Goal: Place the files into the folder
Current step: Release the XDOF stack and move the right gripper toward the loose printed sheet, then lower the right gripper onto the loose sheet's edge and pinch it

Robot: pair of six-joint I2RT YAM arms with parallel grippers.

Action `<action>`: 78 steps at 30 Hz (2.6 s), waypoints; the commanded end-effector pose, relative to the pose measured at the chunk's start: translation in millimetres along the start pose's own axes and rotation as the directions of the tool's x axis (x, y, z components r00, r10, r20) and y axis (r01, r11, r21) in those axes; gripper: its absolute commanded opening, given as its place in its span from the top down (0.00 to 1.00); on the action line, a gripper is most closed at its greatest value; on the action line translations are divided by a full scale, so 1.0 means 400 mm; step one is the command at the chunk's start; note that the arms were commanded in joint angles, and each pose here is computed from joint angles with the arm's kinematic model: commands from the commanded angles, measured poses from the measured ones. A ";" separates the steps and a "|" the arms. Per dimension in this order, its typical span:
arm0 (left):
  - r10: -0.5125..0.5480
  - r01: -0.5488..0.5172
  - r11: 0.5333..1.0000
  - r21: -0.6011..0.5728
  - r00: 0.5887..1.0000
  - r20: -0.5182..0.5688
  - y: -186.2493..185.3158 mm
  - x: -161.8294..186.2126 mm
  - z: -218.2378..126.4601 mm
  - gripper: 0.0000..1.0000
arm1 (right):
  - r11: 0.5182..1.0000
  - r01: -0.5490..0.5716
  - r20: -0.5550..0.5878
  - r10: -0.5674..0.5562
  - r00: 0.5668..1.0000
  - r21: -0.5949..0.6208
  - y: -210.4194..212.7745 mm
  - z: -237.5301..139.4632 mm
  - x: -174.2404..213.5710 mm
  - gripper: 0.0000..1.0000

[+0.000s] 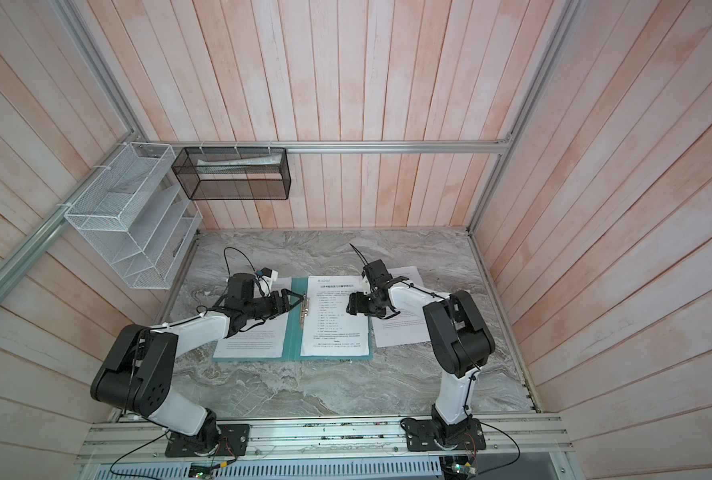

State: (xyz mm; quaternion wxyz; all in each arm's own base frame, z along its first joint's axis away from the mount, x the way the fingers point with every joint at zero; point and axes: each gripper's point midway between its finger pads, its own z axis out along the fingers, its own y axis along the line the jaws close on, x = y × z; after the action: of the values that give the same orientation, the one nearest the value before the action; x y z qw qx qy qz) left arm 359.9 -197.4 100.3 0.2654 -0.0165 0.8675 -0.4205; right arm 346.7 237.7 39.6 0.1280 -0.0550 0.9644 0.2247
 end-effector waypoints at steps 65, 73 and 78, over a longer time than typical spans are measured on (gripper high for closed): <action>0.296 -0.282 0.953 0.110 0.944 -0.143 -0.201 0.133 -0.003 0.19 | 0.911 -0.276 -0.053 0.274 0.960 -0.306 -0.551 -0.178 -0.027 0.34; 0.285 -0.273 0.956 0.104 0.949 -0.135 -0.187 0.129 -0.003 0.19 | 0.875 -0.278 -0.060 0.278 0.959 -0.397 -0.528 -0.150 -0.033 0.41; 0.281 -0.269 0.958 0.096 0.950 -0.136 -0.180 0.127 0.001 0.19 | 0.862 -0.273 -0.060 0.274 0.960 -0.428 -0.513 -0.148 -0.042 0.54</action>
State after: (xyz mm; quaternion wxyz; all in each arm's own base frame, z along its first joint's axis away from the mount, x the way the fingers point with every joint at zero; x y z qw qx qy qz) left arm 302.4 -257.8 136.5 0.2587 0.1397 0.8616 -0.4138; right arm 397.6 22.7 32.0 0.1236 0.0481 0.8807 0.4547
